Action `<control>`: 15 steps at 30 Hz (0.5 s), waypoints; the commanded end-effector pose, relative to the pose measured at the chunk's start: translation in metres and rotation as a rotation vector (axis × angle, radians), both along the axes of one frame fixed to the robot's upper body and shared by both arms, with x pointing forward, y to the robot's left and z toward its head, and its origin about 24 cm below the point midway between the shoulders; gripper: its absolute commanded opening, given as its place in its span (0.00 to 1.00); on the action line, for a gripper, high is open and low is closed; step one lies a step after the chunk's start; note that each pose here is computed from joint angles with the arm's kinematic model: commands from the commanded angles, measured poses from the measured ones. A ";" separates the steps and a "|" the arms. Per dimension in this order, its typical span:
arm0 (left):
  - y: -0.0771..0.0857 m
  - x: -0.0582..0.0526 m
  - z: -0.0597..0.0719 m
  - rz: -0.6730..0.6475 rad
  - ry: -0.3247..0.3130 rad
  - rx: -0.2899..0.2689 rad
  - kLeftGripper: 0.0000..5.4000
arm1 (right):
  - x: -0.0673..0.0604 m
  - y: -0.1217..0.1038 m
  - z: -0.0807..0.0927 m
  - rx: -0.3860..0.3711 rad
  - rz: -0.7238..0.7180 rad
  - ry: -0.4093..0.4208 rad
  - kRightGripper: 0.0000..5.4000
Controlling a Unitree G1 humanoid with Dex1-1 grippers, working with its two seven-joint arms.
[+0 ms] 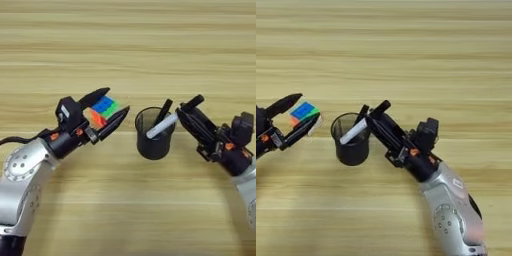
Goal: Move the objects on the table
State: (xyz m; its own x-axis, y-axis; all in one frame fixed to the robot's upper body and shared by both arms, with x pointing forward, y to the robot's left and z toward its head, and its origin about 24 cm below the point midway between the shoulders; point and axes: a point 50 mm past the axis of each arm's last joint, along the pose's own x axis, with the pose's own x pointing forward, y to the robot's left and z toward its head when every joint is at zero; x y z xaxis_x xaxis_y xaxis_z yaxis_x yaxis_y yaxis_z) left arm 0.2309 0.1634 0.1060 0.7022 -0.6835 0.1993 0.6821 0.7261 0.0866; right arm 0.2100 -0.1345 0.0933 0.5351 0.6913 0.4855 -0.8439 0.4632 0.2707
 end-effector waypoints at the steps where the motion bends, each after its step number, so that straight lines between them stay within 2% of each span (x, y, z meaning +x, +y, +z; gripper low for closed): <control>1: 0.005 0.009 0.005 0.097 -0.057 -0.027 0.74 | 0.005 -0.004 0.002 0.011 -0.032 -0.013 0.14; 5: 0.016 0.020 0.004 0.249 -0.081 -0.042 0.81 | 0.007 -0.007 0.003 0.015 -0.064 -0.017 0.14; 15: 0.028 0.035 -0.014 0.507 -0.061 0.007 0.98 | 0.010 -0.007 -0.003 -0.066 -0.107 -0.015 0.14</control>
State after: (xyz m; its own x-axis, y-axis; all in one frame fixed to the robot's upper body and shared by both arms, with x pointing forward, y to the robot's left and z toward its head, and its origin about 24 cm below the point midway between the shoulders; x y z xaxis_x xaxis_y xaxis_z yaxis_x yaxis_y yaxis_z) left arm 0.2599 0.1879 0.0928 0.9185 -0.3057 0.2507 0.2882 0.9518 0.1047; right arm 0.2169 -0.1422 0.0897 0.6010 0.6514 0.4632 -0.7944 0.5507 0.2563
